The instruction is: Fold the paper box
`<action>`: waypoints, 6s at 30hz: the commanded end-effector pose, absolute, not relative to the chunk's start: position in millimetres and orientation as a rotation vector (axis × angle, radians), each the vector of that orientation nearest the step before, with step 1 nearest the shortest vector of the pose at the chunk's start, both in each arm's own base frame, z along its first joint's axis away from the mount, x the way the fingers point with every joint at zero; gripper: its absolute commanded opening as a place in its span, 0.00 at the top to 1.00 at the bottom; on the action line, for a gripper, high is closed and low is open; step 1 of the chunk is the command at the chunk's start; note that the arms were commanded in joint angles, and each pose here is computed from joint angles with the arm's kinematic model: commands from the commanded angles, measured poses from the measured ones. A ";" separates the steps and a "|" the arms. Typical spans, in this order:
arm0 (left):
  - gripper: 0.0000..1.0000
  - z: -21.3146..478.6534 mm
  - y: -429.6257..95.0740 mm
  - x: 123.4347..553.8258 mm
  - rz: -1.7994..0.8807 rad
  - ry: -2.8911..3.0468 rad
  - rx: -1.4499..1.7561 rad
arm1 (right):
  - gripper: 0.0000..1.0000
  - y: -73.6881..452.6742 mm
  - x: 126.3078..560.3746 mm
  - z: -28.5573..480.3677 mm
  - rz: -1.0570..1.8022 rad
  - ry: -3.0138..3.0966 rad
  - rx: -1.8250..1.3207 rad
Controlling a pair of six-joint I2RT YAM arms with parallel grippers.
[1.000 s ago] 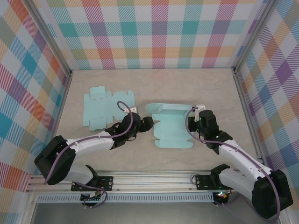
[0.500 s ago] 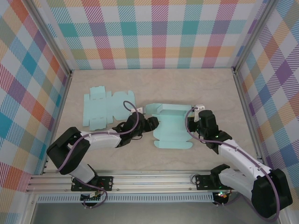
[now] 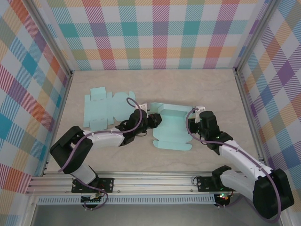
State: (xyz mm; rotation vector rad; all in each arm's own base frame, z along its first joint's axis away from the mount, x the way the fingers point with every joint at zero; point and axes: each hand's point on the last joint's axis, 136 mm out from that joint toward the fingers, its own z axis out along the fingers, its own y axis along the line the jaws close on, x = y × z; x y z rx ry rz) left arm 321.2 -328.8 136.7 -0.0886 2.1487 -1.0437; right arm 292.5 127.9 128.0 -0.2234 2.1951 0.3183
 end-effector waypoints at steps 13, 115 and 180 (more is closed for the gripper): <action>0.75 130.0 -352.3 323.9 -1.092 2.132 -0.029 | 1.00 134.4 294.7 136.0 0.358 2.162 -0.222; 0.67 131.9 -334.9 325.5 -0.853 2.090 0.603 | 1.00 150.6 306.0 111.2 0.392 2.290 -0.248; 0.58 172.5 -302.3 402.9 -0.579 1.829 0.609 | 1.00 177.2 290.8 130.3 0.577 2.205 -0.411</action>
